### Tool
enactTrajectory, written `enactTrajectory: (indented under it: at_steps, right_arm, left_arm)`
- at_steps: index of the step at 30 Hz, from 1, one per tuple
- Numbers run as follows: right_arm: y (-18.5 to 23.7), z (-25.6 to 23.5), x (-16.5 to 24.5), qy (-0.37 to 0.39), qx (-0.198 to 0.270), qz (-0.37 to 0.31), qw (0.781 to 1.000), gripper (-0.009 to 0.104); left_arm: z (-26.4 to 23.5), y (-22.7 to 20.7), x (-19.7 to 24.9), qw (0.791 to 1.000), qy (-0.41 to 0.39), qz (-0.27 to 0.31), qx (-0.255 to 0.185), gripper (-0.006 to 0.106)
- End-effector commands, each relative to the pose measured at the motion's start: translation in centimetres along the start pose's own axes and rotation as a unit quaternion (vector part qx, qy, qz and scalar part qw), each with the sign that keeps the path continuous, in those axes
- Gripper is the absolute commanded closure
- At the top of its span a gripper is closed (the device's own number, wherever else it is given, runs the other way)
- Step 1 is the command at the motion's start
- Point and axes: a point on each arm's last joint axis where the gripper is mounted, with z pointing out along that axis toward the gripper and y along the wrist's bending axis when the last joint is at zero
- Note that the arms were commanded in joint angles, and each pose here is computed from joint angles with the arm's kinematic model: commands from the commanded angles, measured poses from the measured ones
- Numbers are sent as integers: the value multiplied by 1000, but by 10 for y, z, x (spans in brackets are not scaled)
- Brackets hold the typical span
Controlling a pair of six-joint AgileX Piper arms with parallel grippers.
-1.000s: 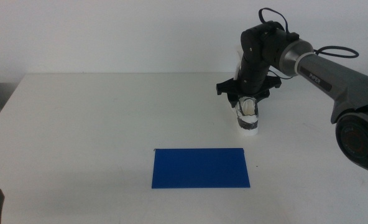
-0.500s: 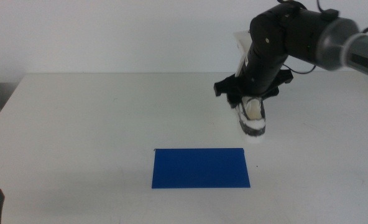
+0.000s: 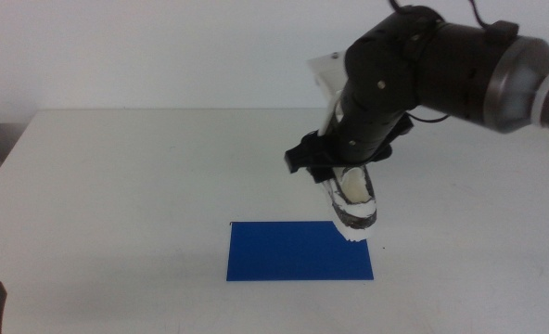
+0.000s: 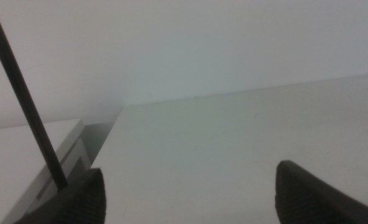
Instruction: Use one arm to grab the shoe from the table and place it on the mat.
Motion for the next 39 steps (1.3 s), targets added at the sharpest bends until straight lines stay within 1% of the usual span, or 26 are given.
enactTrajectory:
  at_steps: [1,4,6,10,14,17,20,22,26,31,35,39]
  right_arm:
    - [6,-33,-10,-69,0,-47,996,99]
    - [16,-35,-10,-84,0,-123,989,99]
    - [21,-36,-10,-94,-2,-180,979,99]
    - [27,-37,-11,-107,-11,-264,959,99]
    - [29,-37,-10,-108,-12,-364,925,99]
    - [33,-36,-8,-107,-26,-442,890,99]
    - [38,-35,-5,-107,-45,-505,855,99]
    - [40,-34,-3,-105,-56,-526,842,99]
    - [44,-27,-1,-99,-77,-521,845,99]
    - [47,-10,1,-80,-81,-523,845,99]
    - [47,3,2,-66,-94,-513,850,99]
    - [49,17,6,-51,-102,-513,851,99]
  left_arm:
    - [-1,0,-6,999,-42,-7,-1,7]
    - [-1,0,-6,999,-42,-7,-1,7]
    - [-1,0,-6,999,-42,-7,-1,7]
    - [-1,0,-6,999,-42,-7,-1,7]
    - [-1,0,-6,999,-42,-7,-1,7]
    - [-1,0,-6,999,-42,-7,-1,7]
    - [-1,0,-6,999,-42,-7,-1,7]
    - [-1,0,-6,999,-42,-7,-1,7]
    - [-1,0,-6,999,-42,-7,-1,7]
    - [-1,0,-6,999,-42,-7,-1,7]
    - [-1,0,-6,999,-42,-7,-1,7]
    - [-1,0,-6,999,-42,-7,-1,7]
